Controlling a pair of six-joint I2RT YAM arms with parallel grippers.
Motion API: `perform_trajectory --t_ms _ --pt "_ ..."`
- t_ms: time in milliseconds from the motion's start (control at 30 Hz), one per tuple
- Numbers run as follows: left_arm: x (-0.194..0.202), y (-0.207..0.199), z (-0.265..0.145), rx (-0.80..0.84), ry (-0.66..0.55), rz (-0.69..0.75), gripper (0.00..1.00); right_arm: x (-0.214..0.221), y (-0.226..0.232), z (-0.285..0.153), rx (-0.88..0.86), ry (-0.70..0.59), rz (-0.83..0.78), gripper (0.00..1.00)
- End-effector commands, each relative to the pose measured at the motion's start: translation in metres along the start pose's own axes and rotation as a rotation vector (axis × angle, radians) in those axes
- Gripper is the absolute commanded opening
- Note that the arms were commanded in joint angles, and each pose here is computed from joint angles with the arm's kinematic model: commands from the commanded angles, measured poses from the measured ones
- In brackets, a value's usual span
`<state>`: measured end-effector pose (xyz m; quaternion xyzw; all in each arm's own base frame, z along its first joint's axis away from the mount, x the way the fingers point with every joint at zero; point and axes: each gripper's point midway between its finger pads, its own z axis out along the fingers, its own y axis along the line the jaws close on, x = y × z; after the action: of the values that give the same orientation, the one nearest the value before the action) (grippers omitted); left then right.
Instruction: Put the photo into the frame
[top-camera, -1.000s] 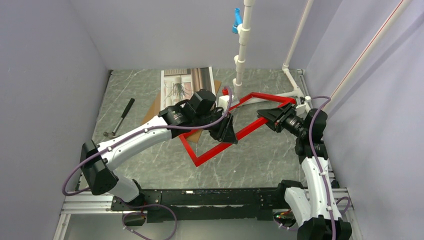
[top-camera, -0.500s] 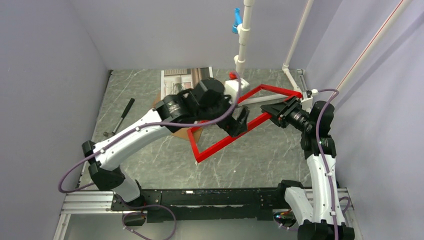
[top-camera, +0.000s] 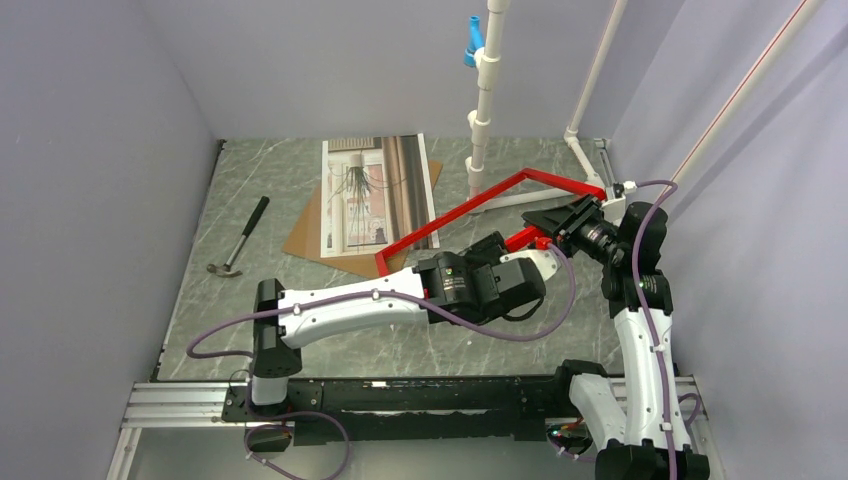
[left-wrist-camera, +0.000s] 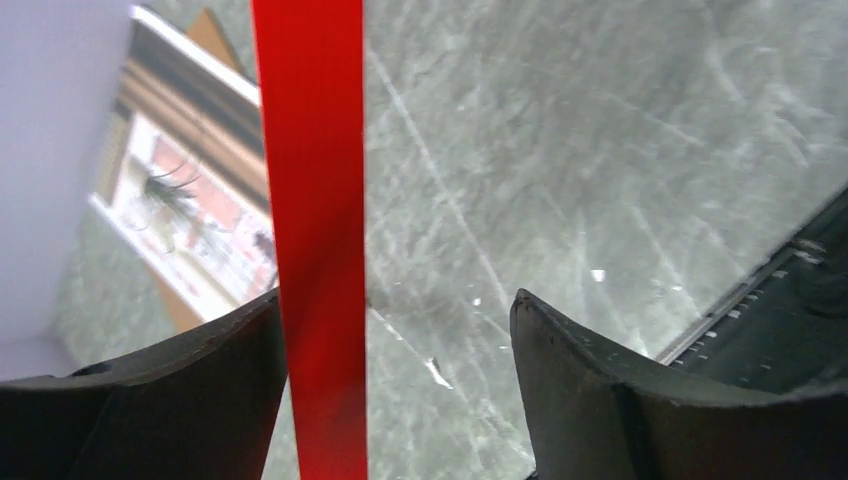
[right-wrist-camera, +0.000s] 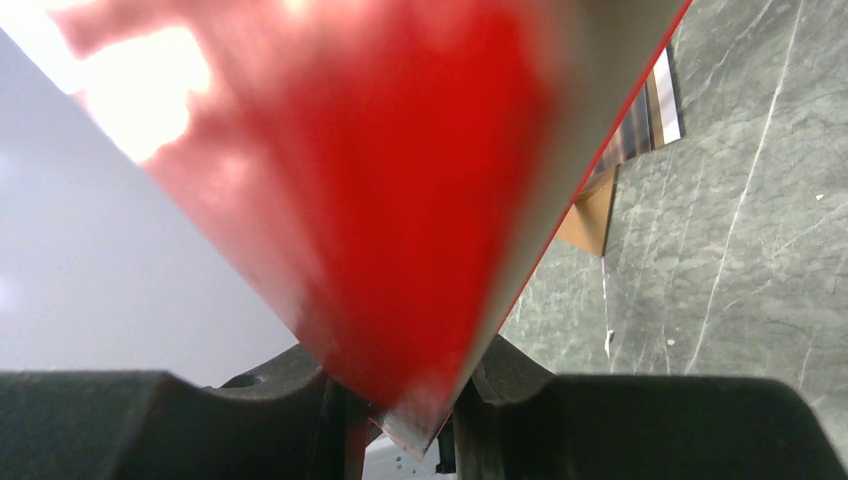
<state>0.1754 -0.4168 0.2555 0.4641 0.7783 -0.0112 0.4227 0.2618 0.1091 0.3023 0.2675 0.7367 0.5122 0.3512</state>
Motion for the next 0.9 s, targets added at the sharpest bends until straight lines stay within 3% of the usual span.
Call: perform_trajectory --t_ms 0,200,367,433,533,700,767,867 --pt "-0.006 0.042 -0.016 -0.260 -0.036 0.023 0.73 -0.007 0.004 -0.002 -0.008 -0.040 -0.068 0.00" --pt "-0.007 0.048 -0.020 -0.302 -0.043 0.034 0.36 -0.004 -0.003 -0.001 -0.003 -0.035 -0.064 0.00" --pt "-0.006 0.046 -0.019 -0.294 -0.032 0.049 0.00 0.000 -0.006 0.000 -0.017 -0.015 -0.077 0.01" --pt "-0.007 0.047 -0.020 -0.293 -0.032 0.050 0.00 0.002 -0.007 0.000 -0.029 -0.009 -0.086 0.08" --pt "-0.012 0.047 -0.025 -0.269 -0.051 0.041 0.00 0.007 -0.003 -0.001 -0.070 0.008 -0.113 0.21" --pt "-0.033 0.047 -0.044 -0.189 -0.114 -0.010 0.00 0.014 0.001 -0.007 -0.100 0.019 -0.143 0.74" --pt "-0.041 0.047 -0.053 -0.146 -0.141 -0.032 0.00 0.017 0.004 -0.012 -0.101 0.021 -0.169 0.90" --pt "-0.047 0.045 -0.064 -0.064 -0.162 -0.071 0.00 0.023 0.008 -0.019 -0.093 0.027 -0.217 0.99"
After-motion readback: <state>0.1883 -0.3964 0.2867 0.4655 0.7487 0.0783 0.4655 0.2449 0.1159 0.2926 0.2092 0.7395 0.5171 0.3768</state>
